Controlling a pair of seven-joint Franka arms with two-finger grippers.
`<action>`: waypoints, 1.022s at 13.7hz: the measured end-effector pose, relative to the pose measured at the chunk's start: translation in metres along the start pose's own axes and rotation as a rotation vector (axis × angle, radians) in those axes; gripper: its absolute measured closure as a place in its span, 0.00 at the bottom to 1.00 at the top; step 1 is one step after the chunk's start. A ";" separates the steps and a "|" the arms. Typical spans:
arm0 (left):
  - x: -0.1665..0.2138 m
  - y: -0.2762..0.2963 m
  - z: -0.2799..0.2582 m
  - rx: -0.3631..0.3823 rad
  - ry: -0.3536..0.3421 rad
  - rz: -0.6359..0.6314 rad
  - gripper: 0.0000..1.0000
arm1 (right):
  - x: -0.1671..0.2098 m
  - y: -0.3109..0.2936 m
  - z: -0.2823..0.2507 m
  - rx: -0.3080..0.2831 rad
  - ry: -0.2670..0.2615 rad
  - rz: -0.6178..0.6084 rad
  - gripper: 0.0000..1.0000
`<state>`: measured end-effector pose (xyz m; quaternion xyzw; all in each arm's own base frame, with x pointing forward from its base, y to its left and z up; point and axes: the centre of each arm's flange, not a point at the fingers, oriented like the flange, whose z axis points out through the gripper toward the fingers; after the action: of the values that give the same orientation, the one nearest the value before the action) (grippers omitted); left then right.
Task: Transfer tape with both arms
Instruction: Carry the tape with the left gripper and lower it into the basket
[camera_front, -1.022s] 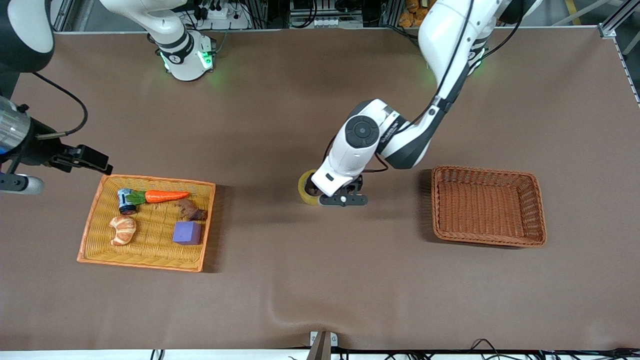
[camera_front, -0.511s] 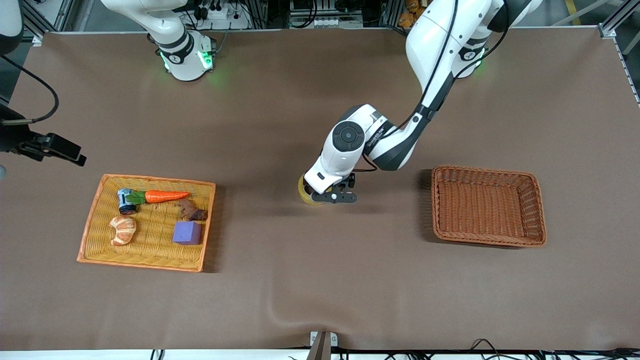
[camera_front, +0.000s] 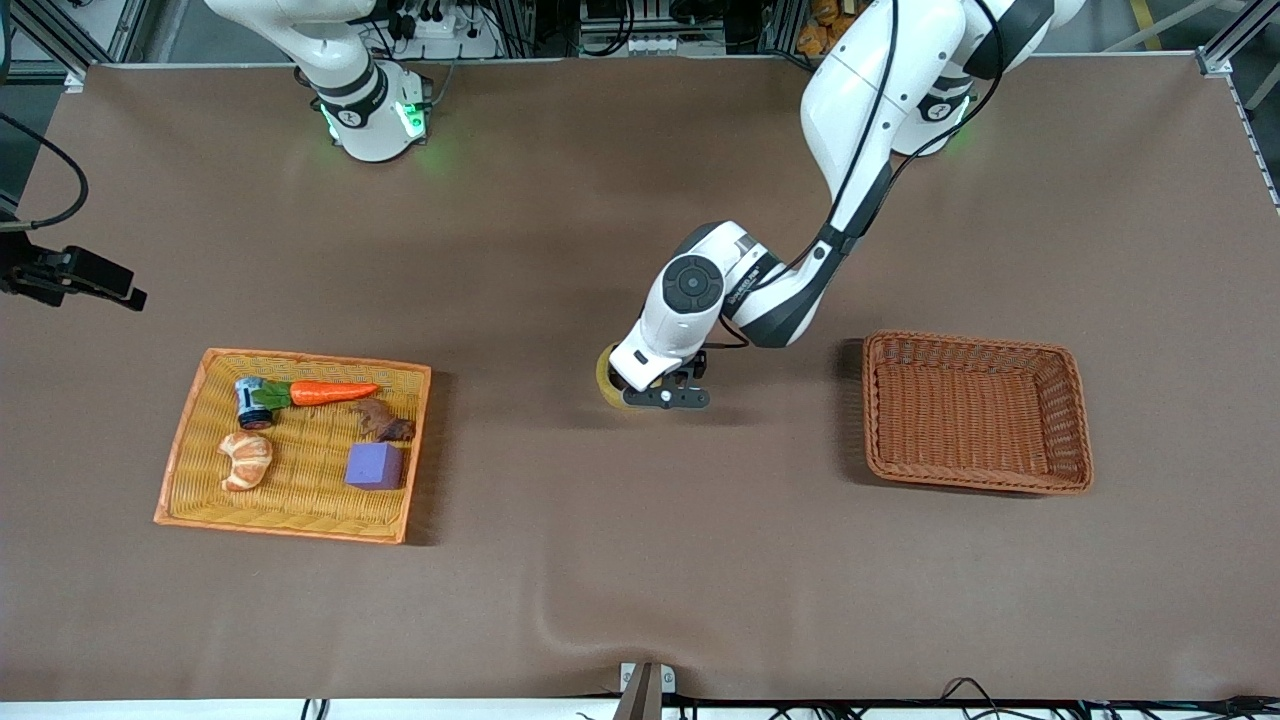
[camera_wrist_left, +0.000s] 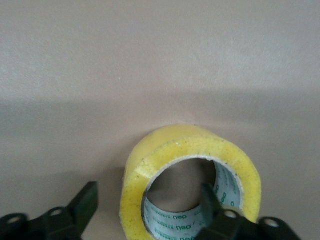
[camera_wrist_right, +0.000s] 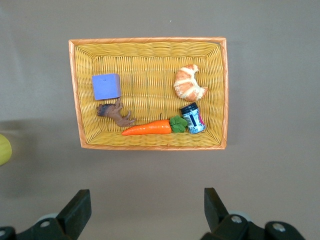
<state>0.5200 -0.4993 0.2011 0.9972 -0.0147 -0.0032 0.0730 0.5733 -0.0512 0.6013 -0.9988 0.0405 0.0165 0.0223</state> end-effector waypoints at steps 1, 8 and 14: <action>-0.002 0.000 0.005 0.009 0.004 0.009 0.31 | -0.001 -0.002 -0.001 -0.005 0.002 -0.007 0.00; 0.032 -0.020 -0.030 0.002 0.057 -0.036 0.78 | -0.003 -0.013 -0.005 -0.052 0.008 -0.037 0.00; 0.090 -0.143 -0.250 0.091 0.089 -0.209 0.78 | -0.002 -0.029 -0.006 -0.051 0.024 -0.065 0.00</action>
<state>0.6163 -0.3246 0.4271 0.9947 0.0927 0.0339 0.0273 0.5734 -0.0229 0.6090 -1.0000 0.0076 0.0047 -0.0033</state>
